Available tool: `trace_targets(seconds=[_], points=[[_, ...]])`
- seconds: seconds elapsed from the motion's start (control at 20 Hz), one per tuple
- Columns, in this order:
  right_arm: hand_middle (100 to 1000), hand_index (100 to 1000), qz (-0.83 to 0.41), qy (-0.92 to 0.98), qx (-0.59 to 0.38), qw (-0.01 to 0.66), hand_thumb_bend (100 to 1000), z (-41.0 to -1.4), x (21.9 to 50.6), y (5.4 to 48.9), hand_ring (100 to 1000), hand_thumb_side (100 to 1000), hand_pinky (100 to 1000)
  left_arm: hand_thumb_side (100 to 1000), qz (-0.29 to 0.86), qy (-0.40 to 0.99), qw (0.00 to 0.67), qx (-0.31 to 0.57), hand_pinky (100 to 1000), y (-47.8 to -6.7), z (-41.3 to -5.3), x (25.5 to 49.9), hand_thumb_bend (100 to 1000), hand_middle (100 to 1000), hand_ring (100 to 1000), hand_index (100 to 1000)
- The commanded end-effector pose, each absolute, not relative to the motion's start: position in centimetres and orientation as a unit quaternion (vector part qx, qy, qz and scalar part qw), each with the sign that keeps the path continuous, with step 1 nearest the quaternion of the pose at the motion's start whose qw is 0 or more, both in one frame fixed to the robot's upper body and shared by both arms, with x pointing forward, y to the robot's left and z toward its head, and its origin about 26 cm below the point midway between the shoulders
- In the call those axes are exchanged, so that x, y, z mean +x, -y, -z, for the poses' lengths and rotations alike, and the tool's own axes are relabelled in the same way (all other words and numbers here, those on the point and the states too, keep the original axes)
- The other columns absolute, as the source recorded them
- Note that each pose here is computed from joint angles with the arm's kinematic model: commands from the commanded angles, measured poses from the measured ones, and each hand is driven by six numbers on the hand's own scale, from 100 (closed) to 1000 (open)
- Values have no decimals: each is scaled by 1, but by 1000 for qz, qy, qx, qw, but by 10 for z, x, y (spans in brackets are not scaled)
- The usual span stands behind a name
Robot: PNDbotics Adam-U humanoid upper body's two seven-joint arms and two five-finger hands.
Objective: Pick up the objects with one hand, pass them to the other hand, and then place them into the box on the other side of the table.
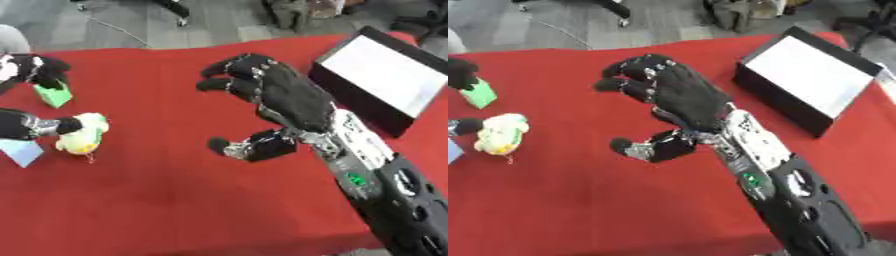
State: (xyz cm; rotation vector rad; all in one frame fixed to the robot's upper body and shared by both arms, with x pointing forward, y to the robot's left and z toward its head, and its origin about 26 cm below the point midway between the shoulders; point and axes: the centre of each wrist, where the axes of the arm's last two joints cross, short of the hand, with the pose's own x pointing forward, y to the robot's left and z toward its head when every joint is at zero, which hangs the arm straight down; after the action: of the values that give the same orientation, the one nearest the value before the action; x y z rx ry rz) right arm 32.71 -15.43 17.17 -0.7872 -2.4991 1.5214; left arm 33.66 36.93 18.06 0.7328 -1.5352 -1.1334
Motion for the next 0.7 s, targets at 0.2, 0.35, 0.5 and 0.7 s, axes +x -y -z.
trace_targets(seconds=[0.2,0.35,0.5,0.7], points=[[769,841,-485,823,-286,72,400,-178,327,171,767,398,723,543,392,560,574,450,732,-417,-172,327,782,694,683,862],[776,845,-485,829,-270,66,336,-176,326,170,772,369,732,526,342,538,601,482,719,-425,-157,329,774,683,668,857],[775,845,-487,834,-251,62,329,-175,326,173,770,370,732,514,310,527,622,489,715,-427,-144,332,770,682,663,856],[773,843,-486,836,-245,64,318,-175,326,174,769,371,732,502,295,526,643,472,715,-424,-132,339,761,685,662,858]])
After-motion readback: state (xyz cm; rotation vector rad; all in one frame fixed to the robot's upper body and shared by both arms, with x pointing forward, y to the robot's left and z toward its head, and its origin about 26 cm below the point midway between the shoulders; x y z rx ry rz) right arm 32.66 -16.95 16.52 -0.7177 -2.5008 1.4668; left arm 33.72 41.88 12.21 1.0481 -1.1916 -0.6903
